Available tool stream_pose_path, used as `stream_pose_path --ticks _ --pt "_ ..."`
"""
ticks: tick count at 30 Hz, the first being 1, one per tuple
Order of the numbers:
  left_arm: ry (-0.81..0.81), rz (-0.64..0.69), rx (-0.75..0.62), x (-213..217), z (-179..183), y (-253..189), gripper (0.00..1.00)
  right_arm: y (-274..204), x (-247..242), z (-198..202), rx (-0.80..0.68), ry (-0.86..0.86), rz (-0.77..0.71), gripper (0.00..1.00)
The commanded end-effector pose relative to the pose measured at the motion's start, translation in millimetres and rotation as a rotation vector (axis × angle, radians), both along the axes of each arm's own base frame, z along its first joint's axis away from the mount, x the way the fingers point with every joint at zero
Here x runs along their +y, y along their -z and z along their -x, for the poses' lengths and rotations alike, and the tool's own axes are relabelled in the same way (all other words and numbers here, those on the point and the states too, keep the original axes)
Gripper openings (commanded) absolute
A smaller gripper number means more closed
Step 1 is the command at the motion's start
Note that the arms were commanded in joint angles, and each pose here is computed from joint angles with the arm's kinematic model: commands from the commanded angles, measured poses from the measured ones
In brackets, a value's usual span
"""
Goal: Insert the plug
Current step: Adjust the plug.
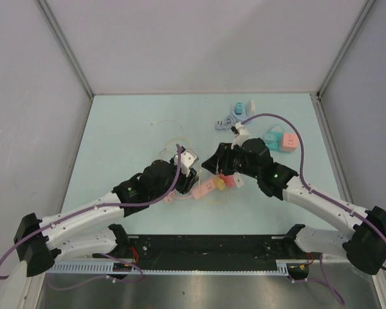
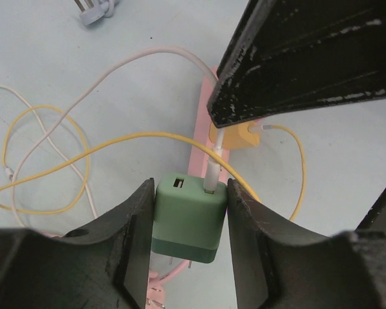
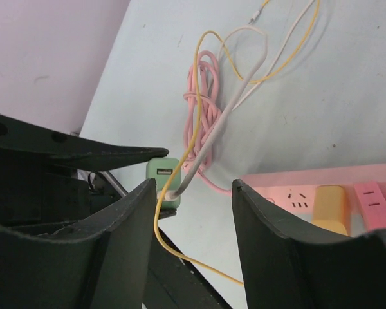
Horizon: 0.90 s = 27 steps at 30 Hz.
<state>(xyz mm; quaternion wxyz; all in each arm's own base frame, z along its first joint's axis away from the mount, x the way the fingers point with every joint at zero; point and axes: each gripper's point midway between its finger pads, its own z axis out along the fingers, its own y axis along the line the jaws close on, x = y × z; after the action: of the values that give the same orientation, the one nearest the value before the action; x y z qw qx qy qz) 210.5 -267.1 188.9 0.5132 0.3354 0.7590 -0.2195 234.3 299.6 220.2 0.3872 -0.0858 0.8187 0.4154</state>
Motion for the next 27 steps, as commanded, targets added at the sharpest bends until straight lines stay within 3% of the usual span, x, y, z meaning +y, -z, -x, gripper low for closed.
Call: stream_pose_path --ticks 1,4,10,11,12,13,14,16,17,19,27 --pt "0.027 0.123 -0.047 -17 -1 -25 0.10 -24 11 -11 -0.011 0.012 -0.160 0.54" --pt "0.030 0.142 -0.049 -19 -1 -26 0.10 -19 14 -13 0.004 0.008 -0.162 0.50" --pt "0.032 0.178 -0.048 -20 1 -23 0.11 -12 22 -14 0.028 -0.027 -0.176 0.25" --pt "0.028 0.181 -0.047 -20 1 -22 0.15 -14 22 -13 0.023 -0.030 -0.182 0.09" --pt "0.025 0.191 -0.043 -20 1 -21 0.19 -16 22 -13 0.019 -0.031 -0.186 0.03" --pt "0.021 0.205 -0.047 -20 1 -19 0.23 -18 21 -13 0.011 -0.028 -0.188 0.00" --pt "0.017 0.215 -0.047 -20 0 -17 0.37 -22 20 -13 0.001 -0.026 -0.193 0.00" --pt "0.023 0.241 -0.048 -21 2 -13 0.50 -25 17 -13 -0.018 -0.022 -0.189 0.00" --pt "0.023 0.251 -0.047 -22 2 -13 0.64 -30 15 -13 -0.033 -0.018 -0.193 0.00" --pt "0.015 0.275 -0.039 -21 4 -11 0.79 -30 9 -16 -0.060 0.009 -0.168 0.00" --pt "-0.002 0.443 0.003 -8 20 -24 0.98 -36 -8 -22 -0.133 0.064 -0.114 0.00"
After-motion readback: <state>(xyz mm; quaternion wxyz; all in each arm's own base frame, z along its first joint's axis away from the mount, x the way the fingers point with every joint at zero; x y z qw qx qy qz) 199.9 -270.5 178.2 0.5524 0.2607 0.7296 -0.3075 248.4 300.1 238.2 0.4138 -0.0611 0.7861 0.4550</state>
